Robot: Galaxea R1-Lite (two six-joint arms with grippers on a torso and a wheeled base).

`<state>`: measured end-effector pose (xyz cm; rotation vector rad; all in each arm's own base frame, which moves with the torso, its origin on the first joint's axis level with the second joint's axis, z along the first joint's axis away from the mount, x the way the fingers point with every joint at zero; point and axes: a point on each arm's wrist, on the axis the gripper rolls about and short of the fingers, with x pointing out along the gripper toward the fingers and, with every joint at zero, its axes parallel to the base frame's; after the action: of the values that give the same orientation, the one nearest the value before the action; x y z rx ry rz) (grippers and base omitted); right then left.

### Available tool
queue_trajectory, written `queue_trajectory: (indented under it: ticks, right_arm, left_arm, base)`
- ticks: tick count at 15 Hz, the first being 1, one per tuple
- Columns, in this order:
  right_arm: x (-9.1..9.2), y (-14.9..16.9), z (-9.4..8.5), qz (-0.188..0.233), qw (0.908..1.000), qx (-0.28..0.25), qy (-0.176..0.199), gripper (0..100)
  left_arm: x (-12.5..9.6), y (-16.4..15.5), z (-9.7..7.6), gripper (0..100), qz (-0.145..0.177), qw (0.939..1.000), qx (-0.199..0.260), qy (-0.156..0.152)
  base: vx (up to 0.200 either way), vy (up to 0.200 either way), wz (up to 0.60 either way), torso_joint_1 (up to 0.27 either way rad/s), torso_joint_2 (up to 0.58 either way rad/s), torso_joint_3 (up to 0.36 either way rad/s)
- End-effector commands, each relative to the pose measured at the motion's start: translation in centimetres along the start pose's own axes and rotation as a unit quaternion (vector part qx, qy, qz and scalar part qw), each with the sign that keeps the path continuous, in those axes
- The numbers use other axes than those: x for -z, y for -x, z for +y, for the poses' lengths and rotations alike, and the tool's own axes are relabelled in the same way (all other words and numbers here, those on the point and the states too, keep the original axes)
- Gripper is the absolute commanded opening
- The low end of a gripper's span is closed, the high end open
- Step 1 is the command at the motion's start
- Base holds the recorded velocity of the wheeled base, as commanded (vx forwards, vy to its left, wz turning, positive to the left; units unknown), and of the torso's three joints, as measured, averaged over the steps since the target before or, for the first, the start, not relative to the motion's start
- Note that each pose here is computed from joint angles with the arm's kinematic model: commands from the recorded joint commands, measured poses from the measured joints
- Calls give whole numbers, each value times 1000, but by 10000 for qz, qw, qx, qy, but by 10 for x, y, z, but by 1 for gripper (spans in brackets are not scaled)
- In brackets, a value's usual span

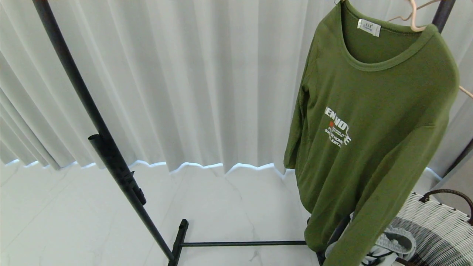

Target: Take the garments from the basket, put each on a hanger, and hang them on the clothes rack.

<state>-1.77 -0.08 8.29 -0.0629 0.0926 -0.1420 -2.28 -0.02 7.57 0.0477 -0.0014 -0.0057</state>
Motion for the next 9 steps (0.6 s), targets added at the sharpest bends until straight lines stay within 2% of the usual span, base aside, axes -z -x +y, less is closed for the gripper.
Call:
queue_trajectory:
  ticks: [1, 2, 3, 5, 7, 9]
  right_arm:
    - [1, 1, -1, -90, 9998, -151, 1, 100]
    - [-2, 3, -1, -178, 9996, -215, -3, 100]
    - [-14, 4, -2, -188, 9995, -253, -16, 100]
    - [-42, -3, -3, 220, 9986, -473, -25, 100]
    - [-54, -31, 1, 1190, 9914, -520, 175, 100]
    - [-59, -62, 6, 2121, 9751, -428, 497, 100]
  left_arm:
    - [0, 0, 0, 100, -1, 10000, 2, 8]
    - [0, 0, 0, 100, -1, 10000, 2, 8]
    - [0, 0, 0, 100, -1, 10000, 2, 24]
    - [0, 0, 0, 100, -1, 10000, 2, 31]
    - [0, 0, 0, 100, -1, 10000, 2, 31]
    - [0, 0, 0, 100, -1, 10000, 2, 24]
  base:
    - [0, 0, 0, 0, 0, 0]
    - [0, 0, 0, 0, 0, 0]
    - [0, 0, 0, 0, 0, 0]
    - [0, 0, 0, 0, 0, 0]
    - [0, 0, 0, 0, 0, 0]
    - [0, 0, 0, 0, 0, 0]
